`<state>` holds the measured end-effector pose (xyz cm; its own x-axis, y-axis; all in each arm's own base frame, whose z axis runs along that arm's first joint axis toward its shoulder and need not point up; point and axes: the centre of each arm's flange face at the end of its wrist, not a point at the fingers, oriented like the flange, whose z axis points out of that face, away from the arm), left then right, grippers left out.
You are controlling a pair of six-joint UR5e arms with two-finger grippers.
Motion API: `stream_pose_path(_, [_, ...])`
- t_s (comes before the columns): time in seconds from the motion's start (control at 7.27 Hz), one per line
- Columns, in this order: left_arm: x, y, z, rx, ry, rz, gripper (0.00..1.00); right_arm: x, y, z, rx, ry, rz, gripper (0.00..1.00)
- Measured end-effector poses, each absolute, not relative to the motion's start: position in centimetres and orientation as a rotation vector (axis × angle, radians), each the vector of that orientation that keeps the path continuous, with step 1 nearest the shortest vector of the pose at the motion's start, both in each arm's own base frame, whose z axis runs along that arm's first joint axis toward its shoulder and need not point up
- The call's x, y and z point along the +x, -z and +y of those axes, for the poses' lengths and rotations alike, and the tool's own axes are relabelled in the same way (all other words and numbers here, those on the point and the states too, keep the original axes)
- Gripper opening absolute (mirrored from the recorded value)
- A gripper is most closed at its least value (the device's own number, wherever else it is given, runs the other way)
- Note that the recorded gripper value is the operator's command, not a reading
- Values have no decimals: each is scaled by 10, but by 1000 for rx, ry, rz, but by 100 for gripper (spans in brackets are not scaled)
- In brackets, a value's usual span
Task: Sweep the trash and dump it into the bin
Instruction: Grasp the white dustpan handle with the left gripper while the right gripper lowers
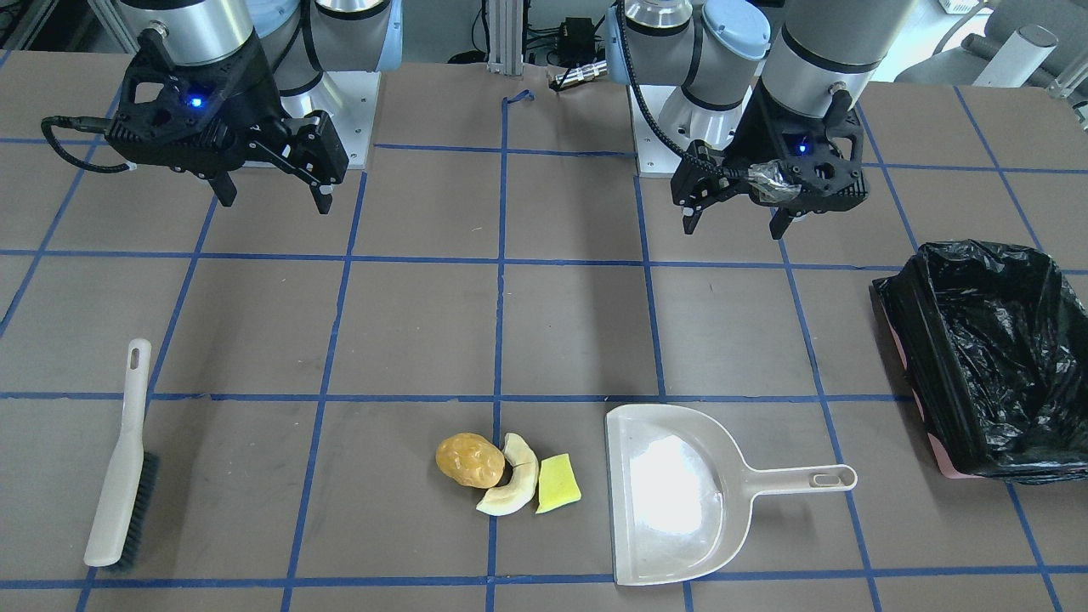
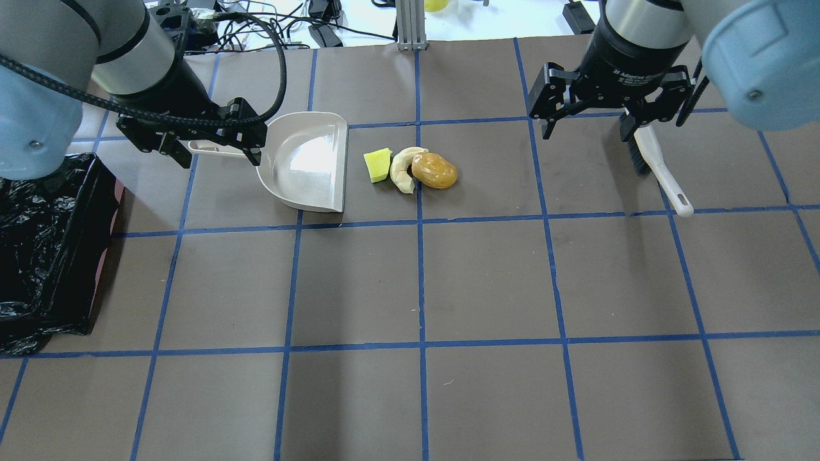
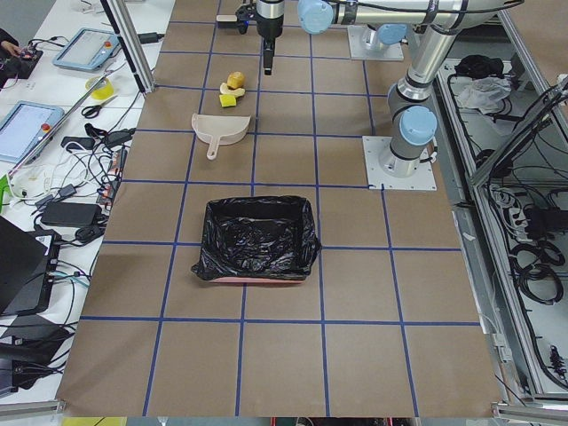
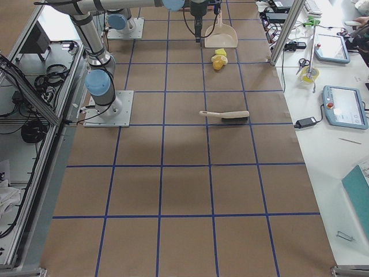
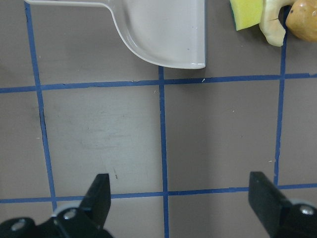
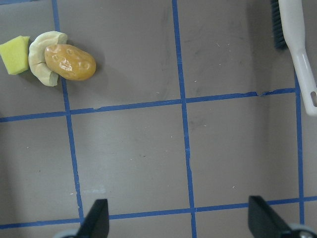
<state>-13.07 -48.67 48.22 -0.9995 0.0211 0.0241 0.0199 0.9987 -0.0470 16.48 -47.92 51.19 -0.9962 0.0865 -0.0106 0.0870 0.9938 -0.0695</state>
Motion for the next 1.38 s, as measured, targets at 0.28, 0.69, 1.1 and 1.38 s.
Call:
stream_pose_path(0.28, [-129,-481,-487,-25,-68,-3117,100,165,-513,-480,129,124,3124,100])
stream_pose_path(0.69, [-124,-482,-491,-26,-71,-3134,100,162,-510,-490,127,175,3125,100])
stream_pose_path(1.1, [-120,-457,-515,-204,-37,-3154,100,98,-497,-506,101,138,3155,100])
stream_pose_path(1.38, [-118,-426,-552,-435,-120,-3142,100,33,-465,-510,59,57,3170,100])
